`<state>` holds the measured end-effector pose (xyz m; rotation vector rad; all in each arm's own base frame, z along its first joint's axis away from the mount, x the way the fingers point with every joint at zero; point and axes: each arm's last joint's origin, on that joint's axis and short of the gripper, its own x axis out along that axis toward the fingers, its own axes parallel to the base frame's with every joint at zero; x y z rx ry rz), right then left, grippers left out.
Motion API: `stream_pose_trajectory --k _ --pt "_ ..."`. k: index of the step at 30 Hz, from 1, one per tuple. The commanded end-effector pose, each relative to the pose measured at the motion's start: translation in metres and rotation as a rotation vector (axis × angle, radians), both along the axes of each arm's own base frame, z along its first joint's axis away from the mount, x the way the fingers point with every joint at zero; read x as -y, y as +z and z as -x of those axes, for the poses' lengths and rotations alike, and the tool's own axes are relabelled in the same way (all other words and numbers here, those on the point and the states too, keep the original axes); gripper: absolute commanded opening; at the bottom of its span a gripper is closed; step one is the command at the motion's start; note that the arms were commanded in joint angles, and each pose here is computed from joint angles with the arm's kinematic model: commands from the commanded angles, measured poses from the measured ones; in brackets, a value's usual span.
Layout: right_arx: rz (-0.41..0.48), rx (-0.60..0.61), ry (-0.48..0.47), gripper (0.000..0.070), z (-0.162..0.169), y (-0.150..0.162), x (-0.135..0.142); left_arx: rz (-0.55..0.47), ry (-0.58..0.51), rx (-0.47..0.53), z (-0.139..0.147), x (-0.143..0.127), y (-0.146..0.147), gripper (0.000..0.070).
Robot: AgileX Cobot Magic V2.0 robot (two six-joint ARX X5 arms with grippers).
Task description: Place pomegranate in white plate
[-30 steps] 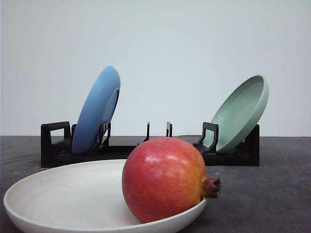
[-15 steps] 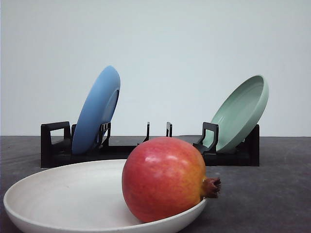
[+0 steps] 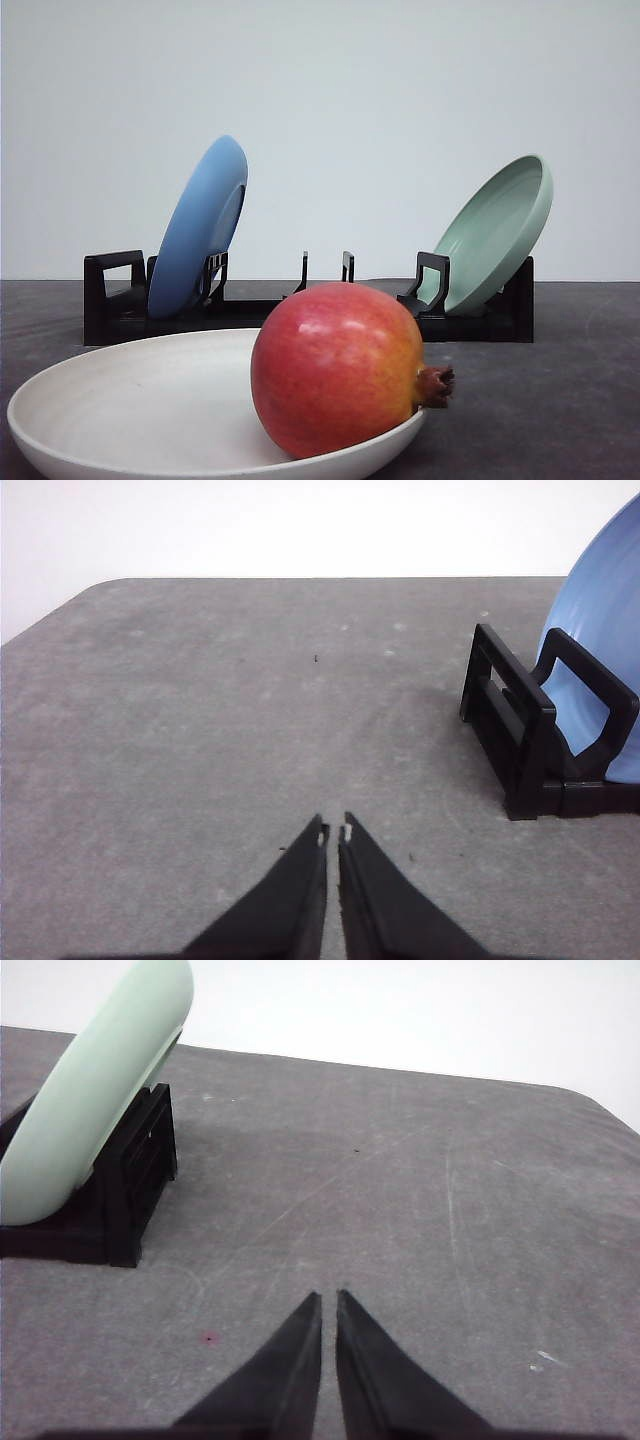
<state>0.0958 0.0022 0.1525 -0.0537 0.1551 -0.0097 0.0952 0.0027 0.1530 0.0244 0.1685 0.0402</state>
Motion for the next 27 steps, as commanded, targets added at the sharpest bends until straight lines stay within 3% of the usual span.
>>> stream_pose_trajectory --k 1,27 --pt "-0.013 0.005 -0.002 0.0022 -0.0002 -0.0006 -0.0001 0.008 -0.001 -0.009 -0.0004 0.0001 -0.0037 0.0000" --pt "-0.013 0.005 -0.001 0.0022 -0.0002 -0.0005 -0.0001 0.008 -0.001 -0.009 -0.0004 0.0001 -0.0037 0.0000"
